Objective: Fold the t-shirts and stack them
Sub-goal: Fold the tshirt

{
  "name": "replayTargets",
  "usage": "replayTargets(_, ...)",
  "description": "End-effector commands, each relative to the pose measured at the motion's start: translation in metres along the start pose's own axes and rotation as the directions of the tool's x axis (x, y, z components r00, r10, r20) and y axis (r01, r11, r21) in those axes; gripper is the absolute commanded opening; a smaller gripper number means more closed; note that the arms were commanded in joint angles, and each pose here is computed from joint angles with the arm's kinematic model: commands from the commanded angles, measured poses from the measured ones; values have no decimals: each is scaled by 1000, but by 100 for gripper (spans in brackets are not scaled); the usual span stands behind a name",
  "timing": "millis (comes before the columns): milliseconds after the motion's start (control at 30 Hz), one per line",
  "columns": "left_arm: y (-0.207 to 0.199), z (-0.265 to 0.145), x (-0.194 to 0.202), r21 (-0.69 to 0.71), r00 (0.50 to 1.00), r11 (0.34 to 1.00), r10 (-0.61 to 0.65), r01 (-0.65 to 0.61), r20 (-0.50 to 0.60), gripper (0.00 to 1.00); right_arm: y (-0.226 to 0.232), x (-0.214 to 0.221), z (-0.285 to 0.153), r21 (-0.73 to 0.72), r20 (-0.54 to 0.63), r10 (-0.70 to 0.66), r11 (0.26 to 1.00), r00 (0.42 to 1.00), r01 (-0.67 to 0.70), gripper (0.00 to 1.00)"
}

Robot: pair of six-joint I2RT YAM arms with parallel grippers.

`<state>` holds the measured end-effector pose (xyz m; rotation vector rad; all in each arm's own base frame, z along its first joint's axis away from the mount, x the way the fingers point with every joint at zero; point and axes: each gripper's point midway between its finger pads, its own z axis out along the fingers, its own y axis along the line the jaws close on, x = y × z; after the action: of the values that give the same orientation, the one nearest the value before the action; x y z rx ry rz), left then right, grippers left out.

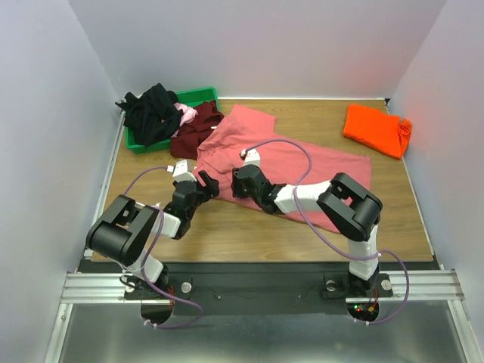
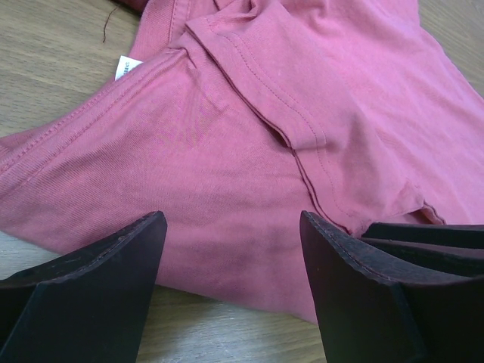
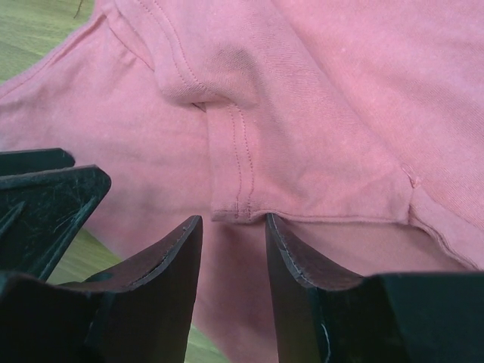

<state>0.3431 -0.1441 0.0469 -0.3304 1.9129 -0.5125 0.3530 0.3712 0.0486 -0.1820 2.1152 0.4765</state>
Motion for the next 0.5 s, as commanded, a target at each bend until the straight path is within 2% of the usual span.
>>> replayTargets(0, -7, -1, -8, 27, 1000, 1000, -6, 5, 30, 82, 12, -25, 11, -7, 87, 18, 1000, 996, -18, 45)
replayTargets(267, -11, -3, -8, 47, 999, 999, 10, -11, 35, 83, 8, -28, 23, 30, 117, 5, 1000, 993, -9, 38)
replayTargets(467, -9, -5, -7, 42, 999, 999, 3, -5, 35, 83, 10, -34, 18, 24, 136, 15, 1000, 991, -18, 21)
